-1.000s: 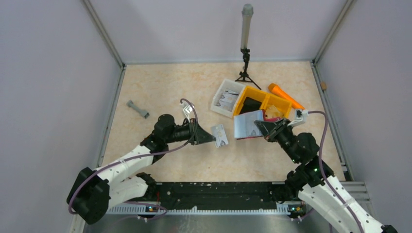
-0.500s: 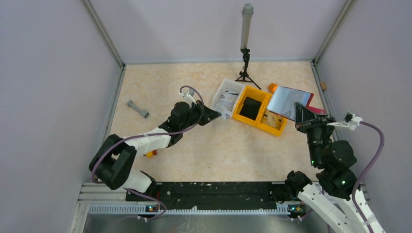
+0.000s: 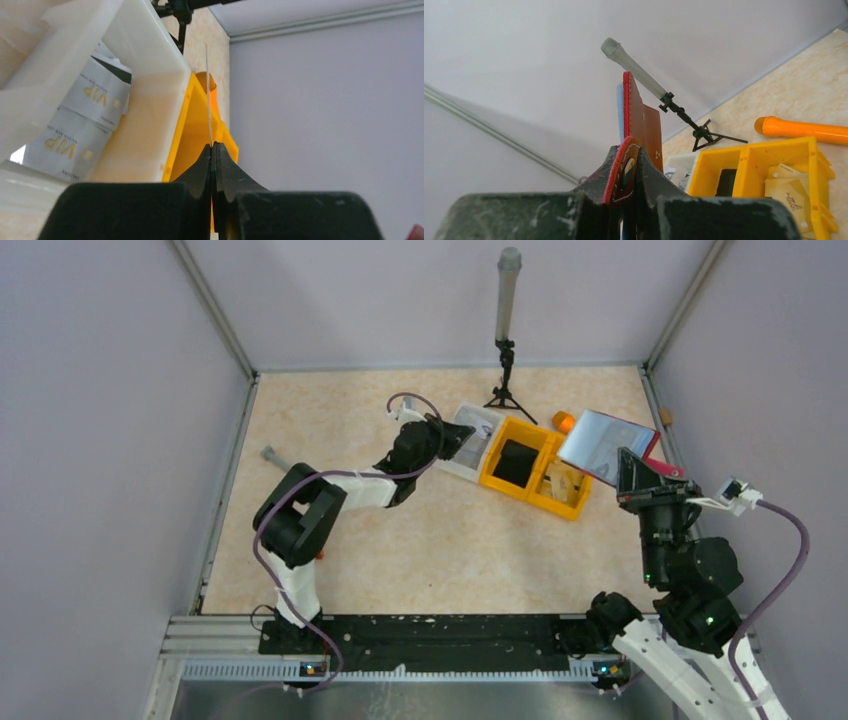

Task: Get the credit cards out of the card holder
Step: Place the credit card in the storage box.

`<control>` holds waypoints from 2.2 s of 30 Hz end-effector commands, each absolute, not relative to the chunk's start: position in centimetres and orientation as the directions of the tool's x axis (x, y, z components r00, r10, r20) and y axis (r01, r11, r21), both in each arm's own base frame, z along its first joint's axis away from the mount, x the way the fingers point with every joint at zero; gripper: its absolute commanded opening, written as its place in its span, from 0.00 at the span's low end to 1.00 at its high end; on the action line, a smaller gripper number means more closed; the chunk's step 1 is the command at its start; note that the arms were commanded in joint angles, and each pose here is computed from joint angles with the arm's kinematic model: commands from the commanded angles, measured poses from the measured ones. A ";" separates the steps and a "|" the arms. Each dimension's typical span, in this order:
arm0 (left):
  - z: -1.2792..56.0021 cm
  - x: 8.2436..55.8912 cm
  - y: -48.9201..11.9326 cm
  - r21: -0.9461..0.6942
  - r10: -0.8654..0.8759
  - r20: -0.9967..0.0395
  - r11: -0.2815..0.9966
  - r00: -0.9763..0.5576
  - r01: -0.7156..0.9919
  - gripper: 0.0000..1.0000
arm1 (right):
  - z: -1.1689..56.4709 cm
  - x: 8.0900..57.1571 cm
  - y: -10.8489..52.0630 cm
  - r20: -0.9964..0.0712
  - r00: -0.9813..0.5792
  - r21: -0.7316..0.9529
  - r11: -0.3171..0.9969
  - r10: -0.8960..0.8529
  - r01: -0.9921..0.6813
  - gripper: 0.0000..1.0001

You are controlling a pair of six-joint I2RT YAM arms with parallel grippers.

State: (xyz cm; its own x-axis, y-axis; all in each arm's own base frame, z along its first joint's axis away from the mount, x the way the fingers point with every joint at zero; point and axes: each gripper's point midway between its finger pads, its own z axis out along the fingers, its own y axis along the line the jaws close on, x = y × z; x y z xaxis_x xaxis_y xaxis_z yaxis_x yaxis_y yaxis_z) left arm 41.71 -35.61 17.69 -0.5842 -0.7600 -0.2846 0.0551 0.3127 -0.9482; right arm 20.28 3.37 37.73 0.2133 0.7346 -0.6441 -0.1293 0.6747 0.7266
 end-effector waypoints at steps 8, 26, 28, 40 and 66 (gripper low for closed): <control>17.4 47.0 -37.8 -0.979 -0.864 -0.173 0.202 -0.474 -0.012 0.00 | 40.6 18.5 1.3 -0.558 0.318 0.758 0.627 0.766 -0.180 0.00; 11.3 47.0 -37.2 -0.966 -0.923 -0.108 0.185 -0.368 -0.182 0.00 | 40.0 18.4 1.4 -0.553 0.300 0.767 0.616 0.778 -0.183 0.00; 11.1 47.0 -37.1 -0.967 -0.924 -0.101 0.178 -0.368 -0.181 0.00 | 40.0 18.3 1.3 -0.554 0.302 0.766 0.617 0.776 -0.182 0.00; 11.4 47.0 -37.3 -0.964 -0.914 -0.119 0.200 -0.387 -0.175 0.43 | 40.1 18.2 1.2 -0.551 0.305 0.766 0.616 0.777 -0.185 0.00; 22.7 26.1 -31.4 -0.788 -0.414 -0.614 0.371 -0.672 0.491 0.99 | 34.2 18.5 14.6 -0.655 -0.222 0.713 0.493 0.722 -0.499 0.00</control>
State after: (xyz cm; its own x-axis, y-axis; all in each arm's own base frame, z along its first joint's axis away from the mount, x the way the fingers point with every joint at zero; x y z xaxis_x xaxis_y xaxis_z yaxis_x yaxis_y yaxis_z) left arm 30.77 -32.52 22.20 -0.6626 -0.5374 -0.5216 0.3212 0.4252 -0.8462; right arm 19.99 10.39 33.40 -0.0684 0.6977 -0.7131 -0.3351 0.6572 0.6752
